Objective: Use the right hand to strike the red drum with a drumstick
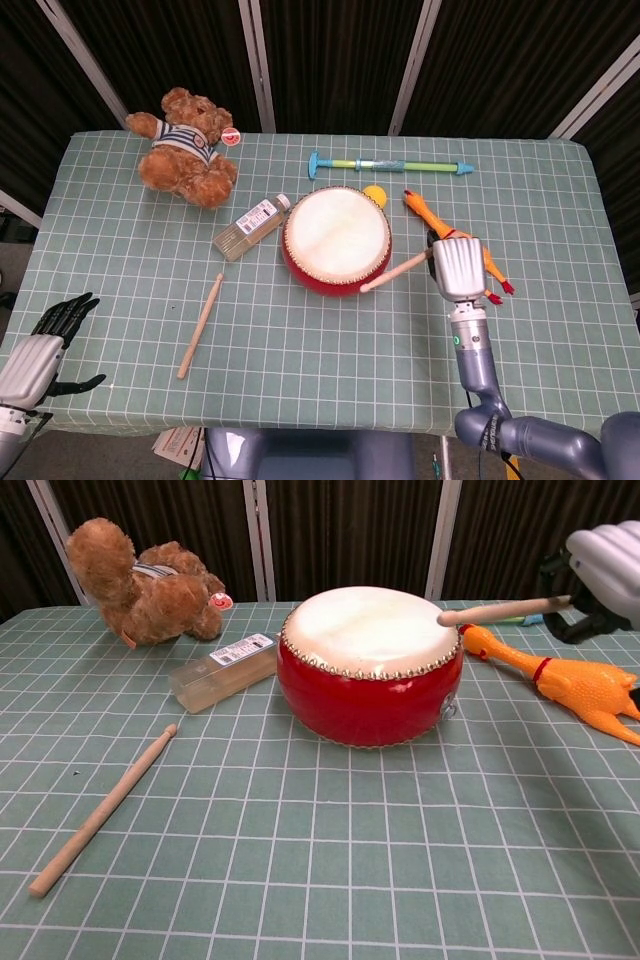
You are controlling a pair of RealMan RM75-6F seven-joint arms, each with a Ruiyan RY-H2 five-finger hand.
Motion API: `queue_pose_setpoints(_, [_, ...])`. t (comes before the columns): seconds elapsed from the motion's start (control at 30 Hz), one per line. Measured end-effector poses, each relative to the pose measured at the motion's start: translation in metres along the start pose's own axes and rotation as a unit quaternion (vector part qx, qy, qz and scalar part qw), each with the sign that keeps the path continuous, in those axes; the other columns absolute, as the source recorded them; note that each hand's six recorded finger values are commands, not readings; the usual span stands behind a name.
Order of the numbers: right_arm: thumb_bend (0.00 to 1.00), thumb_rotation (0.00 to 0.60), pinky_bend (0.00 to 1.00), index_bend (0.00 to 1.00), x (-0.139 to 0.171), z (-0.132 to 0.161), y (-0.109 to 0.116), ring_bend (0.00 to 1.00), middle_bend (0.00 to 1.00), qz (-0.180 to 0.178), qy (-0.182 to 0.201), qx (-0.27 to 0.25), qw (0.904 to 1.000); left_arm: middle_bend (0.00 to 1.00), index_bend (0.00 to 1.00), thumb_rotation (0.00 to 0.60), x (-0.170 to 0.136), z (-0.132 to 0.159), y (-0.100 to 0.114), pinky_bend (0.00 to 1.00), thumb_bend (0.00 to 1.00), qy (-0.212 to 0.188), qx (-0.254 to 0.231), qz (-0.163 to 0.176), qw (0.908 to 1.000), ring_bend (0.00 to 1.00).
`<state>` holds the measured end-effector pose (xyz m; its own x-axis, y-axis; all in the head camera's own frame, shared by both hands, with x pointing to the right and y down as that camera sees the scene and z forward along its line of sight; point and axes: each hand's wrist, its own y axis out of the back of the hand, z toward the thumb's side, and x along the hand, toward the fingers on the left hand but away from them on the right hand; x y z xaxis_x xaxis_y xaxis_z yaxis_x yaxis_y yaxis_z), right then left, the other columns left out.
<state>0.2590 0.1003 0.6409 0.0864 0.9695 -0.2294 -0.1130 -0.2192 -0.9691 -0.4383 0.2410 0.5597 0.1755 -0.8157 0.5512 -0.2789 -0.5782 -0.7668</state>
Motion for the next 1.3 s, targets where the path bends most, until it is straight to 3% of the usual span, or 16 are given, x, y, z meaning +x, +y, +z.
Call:
queue_pose_setpoints(0.17, [0.64,0.6,0.93,0.98,0.042,-0.017,-0.01,1.0,1.0,0.063,-0.001,0.006,0.998,0.0,0.0,0.6,-0.001,0.001,0.0,0.0,0.01,-0.001,0.006,0.002,1.0,0.0])
queue_pose_setpoints(0.33, [0.64,0.6,0.93,0.98,0.087,-0.035,-0.026,1.0,1.0,0.126,0.003,0.046,0.991,0.0,0.0,0.6,-0.002,0.003,0.0,0.0,0.01,-0.006,0.012,0.009,0.9999,0.0])
queue_pose_setpoints(0.57, [0.64,0.6,0.93,0.96,0.113,-0.047,-0.04,1.0,1.0,0.163,0.008,0.093,0.9822,0.0,0.0,0.6,-0.003,0.002,0.0,0.0,0.01,-0.004,0.02,0.015,0.9997,0.0])
queue_pose_setpoints(0.7, [0.64,0.6,0.78,0.9,0.115,-0.049,-0.046,0.98,0.98,0.181,-0.009,0.08,0.9803,0.0,0.0,0.6,-0.003,0.002,0.0,0.0,0.01,-0.003,0.02,0.016,0.9997,0.0])
queue_pose_setpoints(0.77, [0.62,0.6,0.67,0.82,0.115,-0.049,-0.048,0.9,0.91,0.186,-0.014,0.078,0.9794,0.0,0.0,0.6,-0.003,0.002,0.0,0.0,0.01,-0.003,0.021,0.016,0.9996,0.0])
queue_pose_setpoints(0.83, [0.57,0.6,0.57,0.69,0.116,-0.048,-0.049,0.76,0.78,0.188,-0.016,0.08,0.9788,0.0,0.0,0.6,-0.003,0.002,0.0,0.0,0.01,-0.002,0.021,0.017,0.9996,0.0])
queue_pose_setpoints(0.93, [0.52,0.6,0.51,0.57,0.118,-0.045,-0.051,0.64,0.67,0.193,-0.015,0.079,0.9779,0.0,0.0,0.6,-0.003,0.002,0.0,0.0,0.01,-0.001,0.02,0.017,0.9996,0.0])
queue_pose_setpoints(1.3, [0.32,0.6,0.39,0.21,0.128,-0.046,-0.055,0.4,0.44,0.234,-0.028,0.077,0.9687,0.0,0.0,0.6,-0.003,0.002,0.0,0.0,0.01,0.0,0.023,0.018,0.9996,0.0])
